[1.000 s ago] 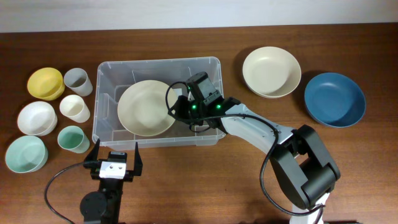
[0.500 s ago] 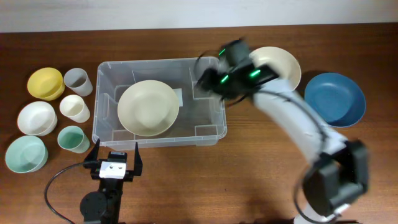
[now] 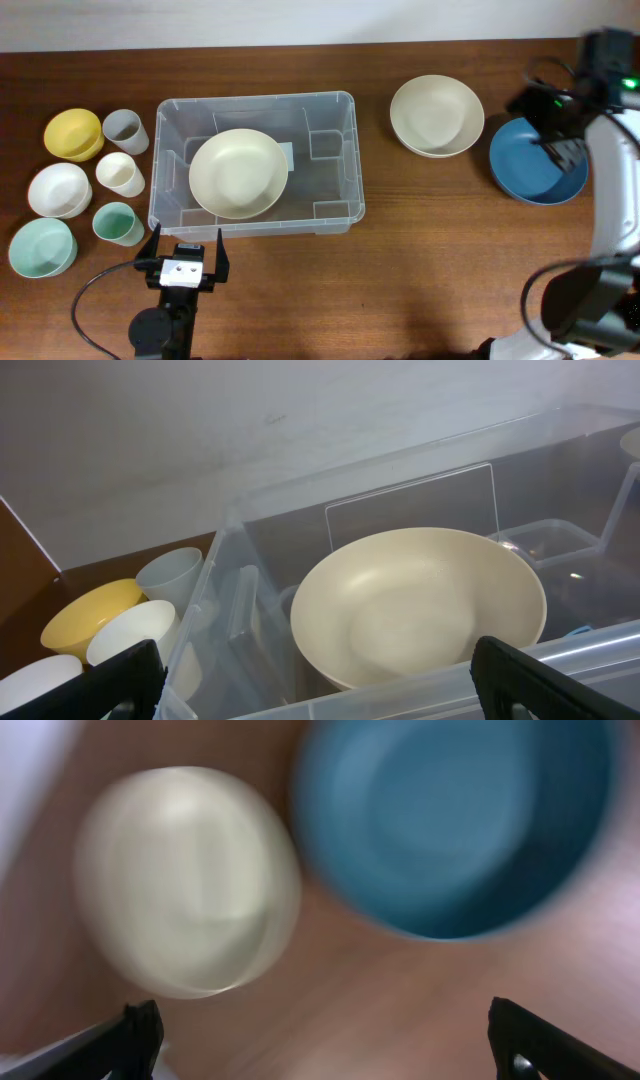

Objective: Pack container
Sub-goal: 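Release the cream bowl and move the right gripper to the blue bowl, then grasp the blue bowl rim with the right gripper and carry it over the bin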

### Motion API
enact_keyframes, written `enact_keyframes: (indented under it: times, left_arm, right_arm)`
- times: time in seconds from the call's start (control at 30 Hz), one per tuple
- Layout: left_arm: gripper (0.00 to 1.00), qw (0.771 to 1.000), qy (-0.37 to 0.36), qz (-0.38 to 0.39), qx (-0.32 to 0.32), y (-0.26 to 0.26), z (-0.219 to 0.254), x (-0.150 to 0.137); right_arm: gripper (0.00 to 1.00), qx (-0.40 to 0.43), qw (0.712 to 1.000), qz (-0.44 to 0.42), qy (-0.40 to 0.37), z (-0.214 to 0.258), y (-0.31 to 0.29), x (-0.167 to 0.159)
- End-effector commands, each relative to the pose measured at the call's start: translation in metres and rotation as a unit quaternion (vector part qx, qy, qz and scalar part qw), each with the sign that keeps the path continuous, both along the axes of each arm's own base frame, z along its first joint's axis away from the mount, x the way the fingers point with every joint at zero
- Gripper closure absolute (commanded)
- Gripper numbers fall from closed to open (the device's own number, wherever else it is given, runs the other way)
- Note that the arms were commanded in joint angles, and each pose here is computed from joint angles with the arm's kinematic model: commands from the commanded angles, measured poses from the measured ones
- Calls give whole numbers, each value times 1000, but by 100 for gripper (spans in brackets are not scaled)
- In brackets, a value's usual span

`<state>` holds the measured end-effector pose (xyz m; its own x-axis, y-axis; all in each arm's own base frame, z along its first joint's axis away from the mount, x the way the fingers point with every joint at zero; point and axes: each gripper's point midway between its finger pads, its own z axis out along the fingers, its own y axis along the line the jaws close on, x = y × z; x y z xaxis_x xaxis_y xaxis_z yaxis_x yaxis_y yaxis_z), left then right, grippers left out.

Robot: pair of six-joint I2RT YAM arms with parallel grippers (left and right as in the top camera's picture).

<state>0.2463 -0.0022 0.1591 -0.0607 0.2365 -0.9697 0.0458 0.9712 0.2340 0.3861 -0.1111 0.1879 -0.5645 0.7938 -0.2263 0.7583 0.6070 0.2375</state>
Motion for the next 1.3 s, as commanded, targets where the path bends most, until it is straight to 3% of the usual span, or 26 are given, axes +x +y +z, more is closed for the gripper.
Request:
enact_keyframes:
  times: [0.0,0.3,0.6,0.93,1.03,1.27]
  left_arm:
    - [0,1000,1,6,-3,2,-1,0]
    - [0,1000,1,6,-3,2,-1,0]
    - [0,1000,1,6,-3,2,-1,0]
    - [0,1000,1,6,-3,2,-1,0]
    - [0,1000,1,6,-3,2,-1,0]
    - [0,1000,1,6,-3,2,-1,0]
  right_arm:
    - [1,24,997,-51,49,-36,-34,-29]
    - [1,55,988,-121,72,-94,-71,-67]
    - [1,38,991,-126,39,-145,-80,-61]
    - [0,47,989,-126,60,-177,-82,-58]
    - [13,49,989,-126,63,-181,-82,-58]
    - [68,45,989,-127,56,-180,-84,-55]
